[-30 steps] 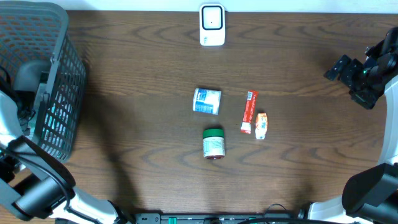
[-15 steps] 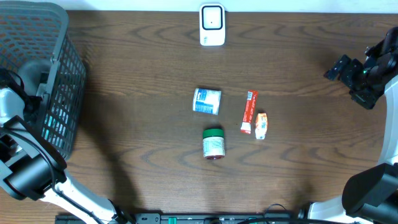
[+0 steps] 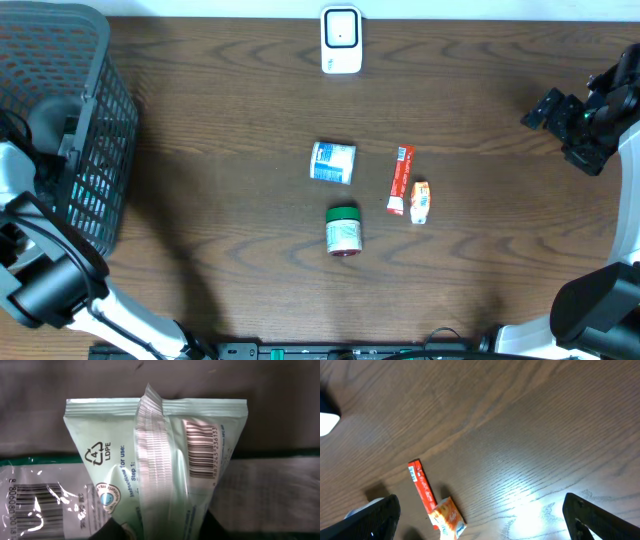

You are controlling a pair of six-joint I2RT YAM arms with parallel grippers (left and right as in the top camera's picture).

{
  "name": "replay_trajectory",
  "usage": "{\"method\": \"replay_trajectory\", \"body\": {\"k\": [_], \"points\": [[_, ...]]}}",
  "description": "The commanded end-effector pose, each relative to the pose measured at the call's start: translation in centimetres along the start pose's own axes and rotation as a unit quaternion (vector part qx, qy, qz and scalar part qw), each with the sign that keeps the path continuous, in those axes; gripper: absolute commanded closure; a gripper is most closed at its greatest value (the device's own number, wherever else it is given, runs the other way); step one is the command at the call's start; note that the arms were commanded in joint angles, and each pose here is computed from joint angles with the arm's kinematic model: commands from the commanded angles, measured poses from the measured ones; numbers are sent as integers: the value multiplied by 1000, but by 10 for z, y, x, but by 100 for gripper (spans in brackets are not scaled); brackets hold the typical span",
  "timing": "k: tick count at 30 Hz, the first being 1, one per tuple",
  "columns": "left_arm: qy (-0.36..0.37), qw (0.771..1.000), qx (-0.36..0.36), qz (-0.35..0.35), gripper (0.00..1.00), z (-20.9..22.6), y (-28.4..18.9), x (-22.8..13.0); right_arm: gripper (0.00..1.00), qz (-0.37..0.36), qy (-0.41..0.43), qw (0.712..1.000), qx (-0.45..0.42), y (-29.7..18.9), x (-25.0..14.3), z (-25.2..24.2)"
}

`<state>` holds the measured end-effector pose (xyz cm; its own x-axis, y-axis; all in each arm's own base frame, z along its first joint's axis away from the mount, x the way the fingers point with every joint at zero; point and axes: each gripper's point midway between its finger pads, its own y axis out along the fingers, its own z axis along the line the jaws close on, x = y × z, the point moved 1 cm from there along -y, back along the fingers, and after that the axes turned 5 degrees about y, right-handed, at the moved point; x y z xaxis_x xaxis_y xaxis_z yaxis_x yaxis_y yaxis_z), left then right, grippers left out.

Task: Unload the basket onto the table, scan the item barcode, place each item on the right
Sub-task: 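Grasp the mint-green wipes pack and lift it out of the basket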

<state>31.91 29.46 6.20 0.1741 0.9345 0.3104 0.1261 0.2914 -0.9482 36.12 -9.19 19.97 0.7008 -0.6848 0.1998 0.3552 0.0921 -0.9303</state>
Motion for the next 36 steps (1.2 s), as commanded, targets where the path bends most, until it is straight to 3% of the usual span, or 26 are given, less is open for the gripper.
{"method": "replay_trajectory", "body": {"k": [1,7,13,17,20,27,36], "points": [[-7,998,-47,-45,78,-10,-46,17,1,-16,2,1000,8,-12,4,4],[-20,986,-111,-126,79,-16,-120,41,1,-16,2,1000,8,-12,4,4],[-37,951,-199,-235,79,-13,-225,58,1,-16,2,1000,8,-12,4,4],[-19,923,-265,-279,78,-14,-293,41,1,-16,2,1000,8,-12,4,4],[24,912,-319,-257,77,-24,-325,2,1,-16,2,1000,8,-12,4,4],[169,923,-320,-130,76,-46,-314,-106,1,-16,2,1000,8,-12,4,4],[350,906,-239,18,76,-88,-227,-225,1,-16,2,1000,8,-12,4,4]]}}
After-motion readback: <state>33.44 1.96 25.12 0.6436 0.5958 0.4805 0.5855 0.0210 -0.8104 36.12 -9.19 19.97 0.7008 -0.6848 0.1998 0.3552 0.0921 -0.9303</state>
